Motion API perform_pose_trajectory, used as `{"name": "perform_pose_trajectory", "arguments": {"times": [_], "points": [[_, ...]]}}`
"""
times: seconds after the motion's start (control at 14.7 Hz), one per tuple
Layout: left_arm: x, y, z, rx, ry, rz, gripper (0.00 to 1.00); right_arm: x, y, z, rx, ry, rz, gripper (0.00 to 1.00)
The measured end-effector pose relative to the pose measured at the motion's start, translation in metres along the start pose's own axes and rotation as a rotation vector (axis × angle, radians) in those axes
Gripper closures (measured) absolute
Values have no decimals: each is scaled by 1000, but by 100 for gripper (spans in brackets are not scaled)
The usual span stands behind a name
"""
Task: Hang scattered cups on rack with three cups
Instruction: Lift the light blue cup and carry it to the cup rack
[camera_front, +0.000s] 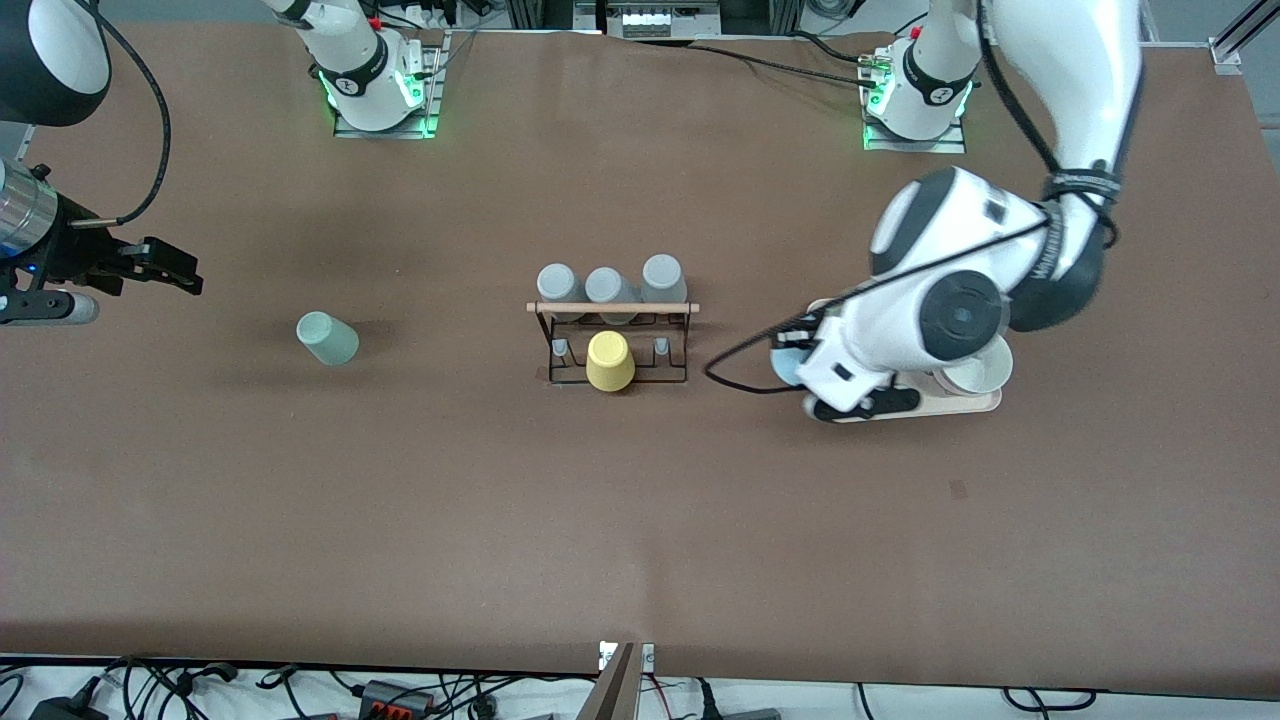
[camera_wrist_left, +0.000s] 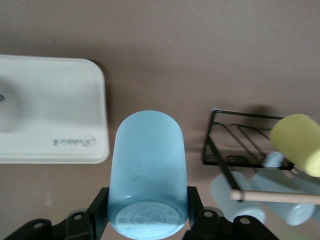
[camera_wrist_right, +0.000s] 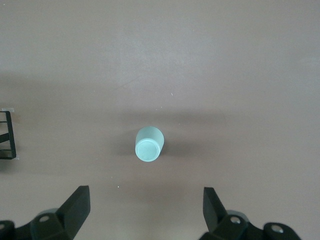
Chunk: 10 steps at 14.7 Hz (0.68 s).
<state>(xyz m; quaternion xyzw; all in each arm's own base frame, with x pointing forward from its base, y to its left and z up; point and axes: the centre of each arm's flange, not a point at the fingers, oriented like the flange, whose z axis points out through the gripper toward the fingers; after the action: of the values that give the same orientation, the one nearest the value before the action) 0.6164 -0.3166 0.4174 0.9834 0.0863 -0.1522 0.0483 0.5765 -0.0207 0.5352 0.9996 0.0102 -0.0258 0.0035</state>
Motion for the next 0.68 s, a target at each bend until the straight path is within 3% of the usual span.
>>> {"name": "perform_pose_trajectory", "arguments": {"times": [0.27, 0.68], "points": [[-8, 53, 13, -24, 27, -47, 35, 0, 0, 0, 0, -2, 1, 0], [-6, 67, 9, -145, -34, -75, 35, 0, 1, 1, 0, -3, 1, 0]]}}
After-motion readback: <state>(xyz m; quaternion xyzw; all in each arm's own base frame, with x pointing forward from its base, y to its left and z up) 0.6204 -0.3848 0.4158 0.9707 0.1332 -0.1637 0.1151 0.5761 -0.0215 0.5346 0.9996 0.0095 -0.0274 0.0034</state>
